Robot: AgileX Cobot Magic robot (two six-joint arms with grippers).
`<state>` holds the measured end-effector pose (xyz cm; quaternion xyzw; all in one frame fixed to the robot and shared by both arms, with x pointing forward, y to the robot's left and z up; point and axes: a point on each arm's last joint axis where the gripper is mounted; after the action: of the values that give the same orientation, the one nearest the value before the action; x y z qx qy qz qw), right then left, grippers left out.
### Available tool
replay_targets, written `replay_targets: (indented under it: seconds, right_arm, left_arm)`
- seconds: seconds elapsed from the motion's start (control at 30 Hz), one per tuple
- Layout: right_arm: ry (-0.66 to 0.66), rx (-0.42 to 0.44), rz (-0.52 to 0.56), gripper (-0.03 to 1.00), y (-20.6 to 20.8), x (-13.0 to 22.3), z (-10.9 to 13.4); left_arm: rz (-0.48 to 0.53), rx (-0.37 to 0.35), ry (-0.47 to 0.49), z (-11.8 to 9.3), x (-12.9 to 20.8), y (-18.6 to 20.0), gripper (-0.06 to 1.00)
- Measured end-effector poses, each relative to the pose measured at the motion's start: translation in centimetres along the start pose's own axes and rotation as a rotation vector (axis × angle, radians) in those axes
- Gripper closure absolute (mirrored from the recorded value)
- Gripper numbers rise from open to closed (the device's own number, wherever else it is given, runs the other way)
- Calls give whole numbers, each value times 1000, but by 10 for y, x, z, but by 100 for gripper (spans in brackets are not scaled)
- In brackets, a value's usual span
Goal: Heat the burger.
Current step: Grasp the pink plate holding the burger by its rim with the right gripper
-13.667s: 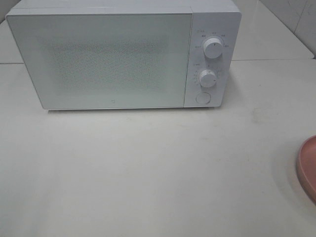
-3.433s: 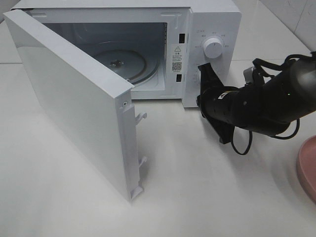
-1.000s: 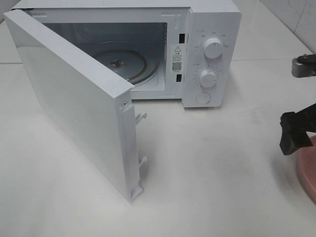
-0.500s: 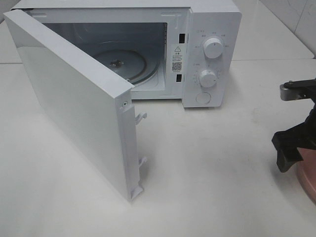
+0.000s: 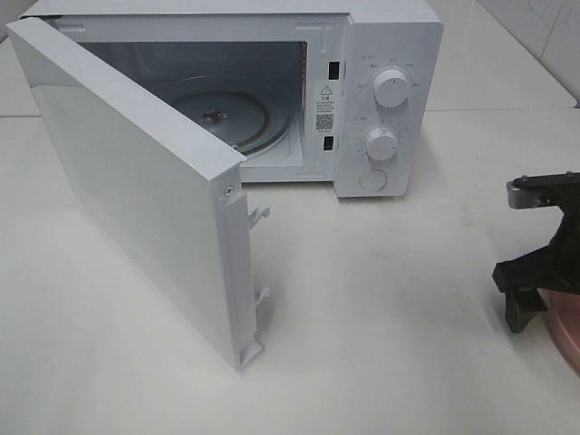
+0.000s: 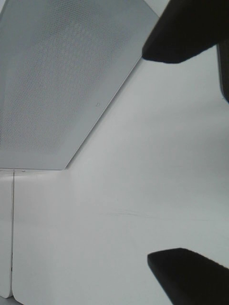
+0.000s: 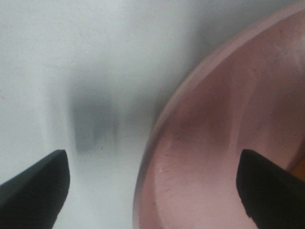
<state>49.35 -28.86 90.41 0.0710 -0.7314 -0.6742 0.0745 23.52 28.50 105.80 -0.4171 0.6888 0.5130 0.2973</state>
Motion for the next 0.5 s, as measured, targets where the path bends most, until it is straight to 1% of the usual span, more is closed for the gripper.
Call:
replay_targets:
  seconds: [0.07, 0.2, 0.3, 0.33, 0.37, 0.4, 0.43, 0.47, 0.5]
  right_arm:
    - [4, -5, 22, 7, -10, -2, 1]
    - [7, -7, 32, 8, -15, -3, 1]
    - [12, -5, 37, 11, -18, -3, 1]
    - [17, -2, 32, 16, -18, -3, 1]
    - [17, -2, 32, 16, -18, -3, 1]
    - [23, 5, 29, 23, -17, -4, 0]
    - [23, 5, 29, 23, -17, -4, 0]
    - [25, 9, 30, 26, -18, -4, 0]
    - [24, 21, 31, 36, -18, -4, -1]
  left_arm:
    - [0, 0, 0, 0, 0, 0, -3]
    - [0, 0, 0, 0, 0, 0, -3]
    - [0, 0, 0, 0, 0, 0, -3]
    - [0, 0, 0, 0, 0, 0, -3]
    - [0, 0, 0, 0, 0, 0, -3]
    - [0, 0, 0, 0, 0, 0, -3]
    - [0, 0, 0, 0, 0, 0, -3]
    - [0, 0, 0, 0, 0, 0, -3]
    - [0, 0, 0, 0, 0, 0, -3]
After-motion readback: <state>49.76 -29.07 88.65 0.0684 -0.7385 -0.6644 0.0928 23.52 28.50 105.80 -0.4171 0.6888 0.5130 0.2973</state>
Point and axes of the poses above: a point on each arm's last joint axis where the gripper is mounted, y pointing back along that axis away from the gripper, z along the wrist's bending axis when the last joint is at zero, x = y × z, and after that the axes turned 15 degrees about y, right-handed
